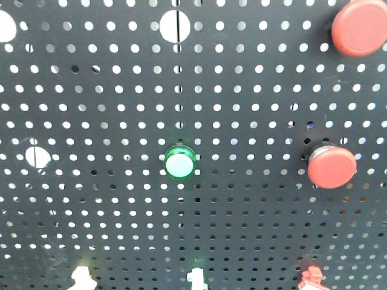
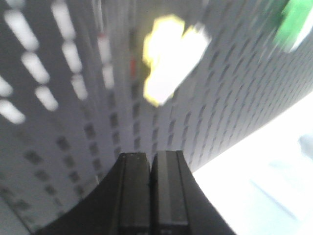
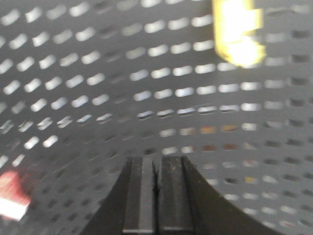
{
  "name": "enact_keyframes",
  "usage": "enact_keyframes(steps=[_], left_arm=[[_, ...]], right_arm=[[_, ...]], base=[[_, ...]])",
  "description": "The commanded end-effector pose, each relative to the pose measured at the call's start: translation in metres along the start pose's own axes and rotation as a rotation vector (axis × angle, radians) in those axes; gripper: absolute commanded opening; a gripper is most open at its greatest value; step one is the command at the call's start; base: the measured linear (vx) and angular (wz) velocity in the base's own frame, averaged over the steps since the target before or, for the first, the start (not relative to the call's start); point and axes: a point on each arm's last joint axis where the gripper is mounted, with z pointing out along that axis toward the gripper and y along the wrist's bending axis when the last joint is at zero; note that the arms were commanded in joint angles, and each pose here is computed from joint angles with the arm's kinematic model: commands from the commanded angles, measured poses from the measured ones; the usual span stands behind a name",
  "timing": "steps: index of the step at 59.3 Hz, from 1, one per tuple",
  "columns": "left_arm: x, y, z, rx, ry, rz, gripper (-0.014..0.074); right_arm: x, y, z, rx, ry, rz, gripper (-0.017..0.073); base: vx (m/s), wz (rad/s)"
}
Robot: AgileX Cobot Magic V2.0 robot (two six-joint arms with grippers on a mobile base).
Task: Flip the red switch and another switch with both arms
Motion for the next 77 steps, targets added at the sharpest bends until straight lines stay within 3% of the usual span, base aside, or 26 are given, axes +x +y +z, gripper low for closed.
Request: enact_keyframes(steps=[1,8,9,10,13,23,33,40,54,64,73,77], left_arm=[[-0.019,0.000,-0.014,-0.016,-0.139,-0.019,0.0003],[-0.019,-0.002,-0.024,-0.002,-0.165,-0.014,0.0003],[-0.019,-0.002,-0.025,-0.001,-0.169,-0.013,0.0003],[-0.019,-0.002,-0.026,0.000,-0.172,-0.013,0.0003],[-0.020,-0.002,-0.029,0.001,-0.184,-0.012,0.0003],[-0.021,-0.003,-0.031,0.000,-0.197,-0.013,0.0003],[-0.021,-0.002,-0.031,-0.001,-0.198,-0.013,0.0003],[-0.021,-0.002,-0.031,-0.001,-0.198,-0.013,0.0003],[-0.021,-0.002,-0.031,-0.002,-0.200,-0.013,0.0003],[-0.021,-0.002,-0.031,-0.002,-0.201,-0.013,0.0003],[-0.021,-0.002,-0.031,-0.002,-0.201,-0.013,0.0003],[-0.021,-0.002,-0.031,-0.002,-0.201,-0.013,0.0003]], right_arm=[[-0.016,0.003,0.008,-0.034,-0.049,-0.054,-0.0006],[-0.019,0.014,0.022,-0.169,0.014,-0.184,-0.0006],[-0.021,0.016,0.024,-0.198,0.011,-0.177,-0.0006],[-0.022,0.018,0.026,-0.222,0.010,-0.217,-0.0006],[-0.026,0.025,0.033,-0.311,0.004,-0.249,-0.0006],[-0.033,0.039,0.053,-0.496,-0.062,-0.251,-0.0006],[-0.022,0.052,0.070,-0.639,0.013,-0.217,-0.0006],[-0.017,0.058,0.076,-0.684,0.046,-0.199,-0.0006],[-0.010,0.056,0.089,-0.645,0.106,-0.165,-0.0006],[0.002,0.058,0.103,-0.670,0.193,-0.135,-0.0006],[0.017,0.064,0.115,-0.751,0.285,-0.113,-0.0006],[0.023,0.067,0.114,-0.810,0.323,-0.132,-0.0006]], base=[[0.00,0.00],[0.00,0.00],[0.00,0.00],[0.00,0.00],[0.00,0.00],[0.00,0.00],[0.00,0.00],[0.00,0.00],[0.00,0.00],[0.00,0.00],[0.00,0.00],[0.00,0.00]])
